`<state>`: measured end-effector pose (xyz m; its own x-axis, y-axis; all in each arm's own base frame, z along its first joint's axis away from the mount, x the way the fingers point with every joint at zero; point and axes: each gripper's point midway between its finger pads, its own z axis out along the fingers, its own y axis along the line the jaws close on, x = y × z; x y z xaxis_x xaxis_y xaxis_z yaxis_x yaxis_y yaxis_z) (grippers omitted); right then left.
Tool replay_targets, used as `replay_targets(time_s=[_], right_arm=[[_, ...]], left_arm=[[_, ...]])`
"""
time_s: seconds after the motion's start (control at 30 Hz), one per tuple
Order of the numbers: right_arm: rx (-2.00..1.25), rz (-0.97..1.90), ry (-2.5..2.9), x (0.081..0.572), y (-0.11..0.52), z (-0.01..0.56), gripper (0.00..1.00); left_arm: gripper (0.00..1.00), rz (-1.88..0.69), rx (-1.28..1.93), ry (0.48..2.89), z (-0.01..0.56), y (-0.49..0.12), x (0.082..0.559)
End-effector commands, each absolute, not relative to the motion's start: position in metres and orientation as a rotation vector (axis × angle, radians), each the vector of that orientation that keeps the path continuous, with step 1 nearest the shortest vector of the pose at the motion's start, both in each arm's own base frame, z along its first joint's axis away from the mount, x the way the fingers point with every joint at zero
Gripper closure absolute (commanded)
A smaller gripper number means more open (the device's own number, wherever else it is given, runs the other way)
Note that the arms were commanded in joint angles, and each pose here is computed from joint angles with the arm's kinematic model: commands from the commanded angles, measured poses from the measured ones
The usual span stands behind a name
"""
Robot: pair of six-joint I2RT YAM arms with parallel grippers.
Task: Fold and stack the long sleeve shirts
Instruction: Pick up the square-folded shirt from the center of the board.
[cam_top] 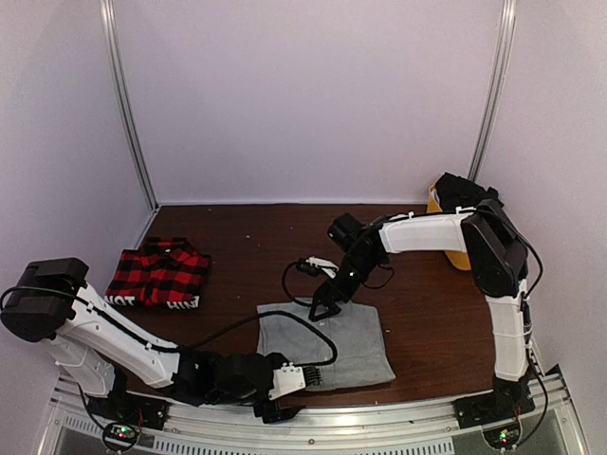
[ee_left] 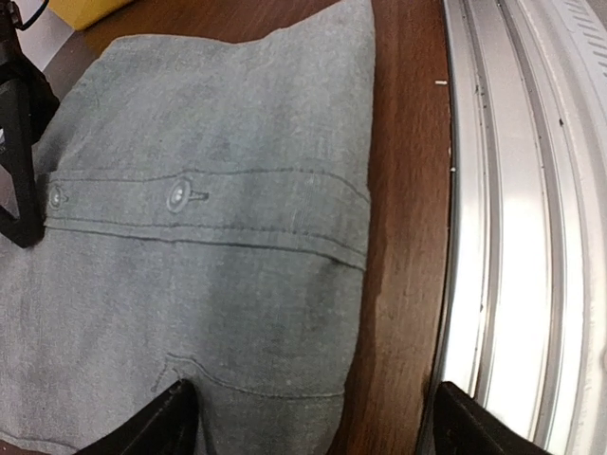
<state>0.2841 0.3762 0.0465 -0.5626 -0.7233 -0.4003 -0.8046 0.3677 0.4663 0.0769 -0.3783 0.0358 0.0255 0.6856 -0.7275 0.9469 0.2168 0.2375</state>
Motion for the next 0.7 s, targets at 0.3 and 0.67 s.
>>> replay_targets(time_s=[0.3,0.67], right_arm=[[-1.303,0.960,2.455,0.316,0.365,0.057,0.00],[-1.216,1.052,2.501,0.339,0.345,0.055,0.00]], left_arm=[[0.14,-0.325,1.625,1.701,0.021,-0.371,0.079],[0.13,-0.312,1.621,1.707,0.021,-0.370,0.081]])
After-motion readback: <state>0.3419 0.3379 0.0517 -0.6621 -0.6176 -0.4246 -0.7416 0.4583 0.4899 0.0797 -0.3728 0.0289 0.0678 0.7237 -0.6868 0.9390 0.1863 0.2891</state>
